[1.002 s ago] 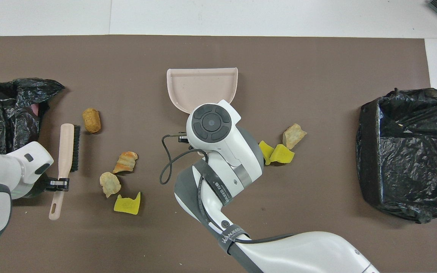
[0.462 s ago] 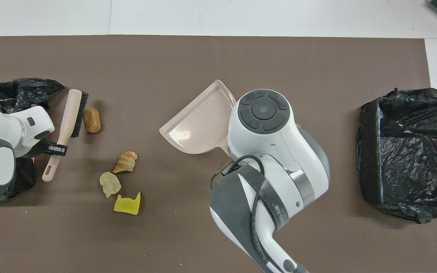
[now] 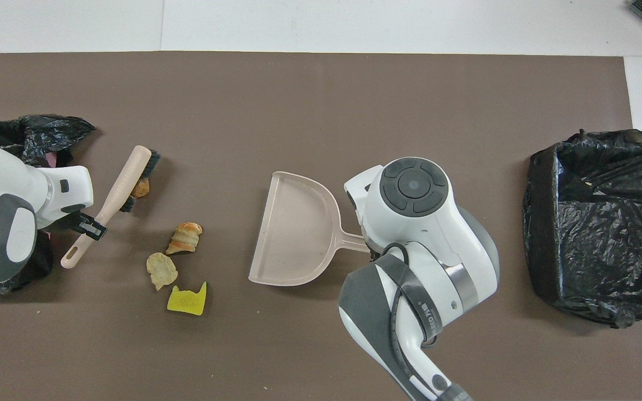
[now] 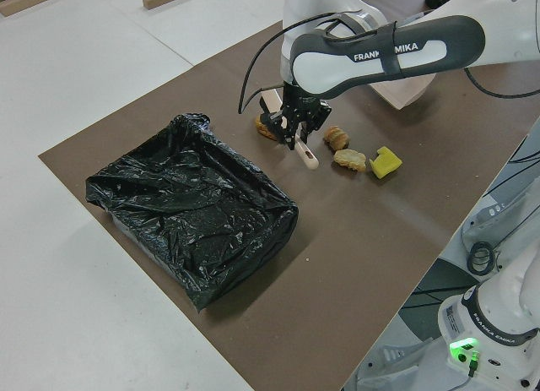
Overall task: Sweep and dump trash in bin
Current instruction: 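Set the dustpan down near the bread with the right gripper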
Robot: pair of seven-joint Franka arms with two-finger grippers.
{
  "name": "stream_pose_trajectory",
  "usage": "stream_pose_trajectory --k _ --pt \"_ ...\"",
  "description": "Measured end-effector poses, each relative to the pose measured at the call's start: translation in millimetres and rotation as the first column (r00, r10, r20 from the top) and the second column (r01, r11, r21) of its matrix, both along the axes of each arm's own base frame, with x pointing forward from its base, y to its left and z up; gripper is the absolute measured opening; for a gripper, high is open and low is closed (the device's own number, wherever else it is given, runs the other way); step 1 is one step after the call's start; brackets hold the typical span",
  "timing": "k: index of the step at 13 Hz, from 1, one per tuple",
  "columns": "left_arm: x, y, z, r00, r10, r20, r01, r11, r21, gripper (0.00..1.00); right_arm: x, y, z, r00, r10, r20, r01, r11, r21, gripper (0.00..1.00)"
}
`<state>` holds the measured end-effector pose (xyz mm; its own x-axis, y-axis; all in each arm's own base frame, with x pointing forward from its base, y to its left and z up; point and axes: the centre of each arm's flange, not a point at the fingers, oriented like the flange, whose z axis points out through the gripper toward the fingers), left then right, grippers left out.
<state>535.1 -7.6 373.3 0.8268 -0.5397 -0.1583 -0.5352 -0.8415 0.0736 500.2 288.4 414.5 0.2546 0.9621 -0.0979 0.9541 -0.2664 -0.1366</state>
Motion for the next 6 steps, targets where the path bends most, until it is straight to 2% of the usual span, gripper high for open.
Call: stream_pose_trajectory --k 1,3,4,6 --pt "-7.4 -7.7 1.3 0.999 -0.025 -0.048 0.025 1.000 -0.002 0.26 -10.5 0.8 -10.1 1.000 0.018 -0.022 -0.018 1.000 -0.010 0.32" --pt "-20.7 -32.5 11.3 0.992 -0.073 -0.105 0.073 0.997 -0.003 0.26 -26.1 5.9 -28.6 0.999 0.039 -0.034 -0.040 0.999 -0.016 0.32" --pt "-26.2 -40.5 20.5 0.989 -0.089 -0.114 0.089 0.996 -0.004 0.26 -31.3 10.5 -32.3 0.998 0.051 -0.034 -0.052 0.999 -0.016 0.32" --pt "-35.6 -40.6 47.7 0.991 -0.092 -0.100 0.091 0.996 -0.008 0.26 -42.0 21.6 -36.4 0.997 0.078 -0.013 -0.078 0.997 -0.006 0.32"
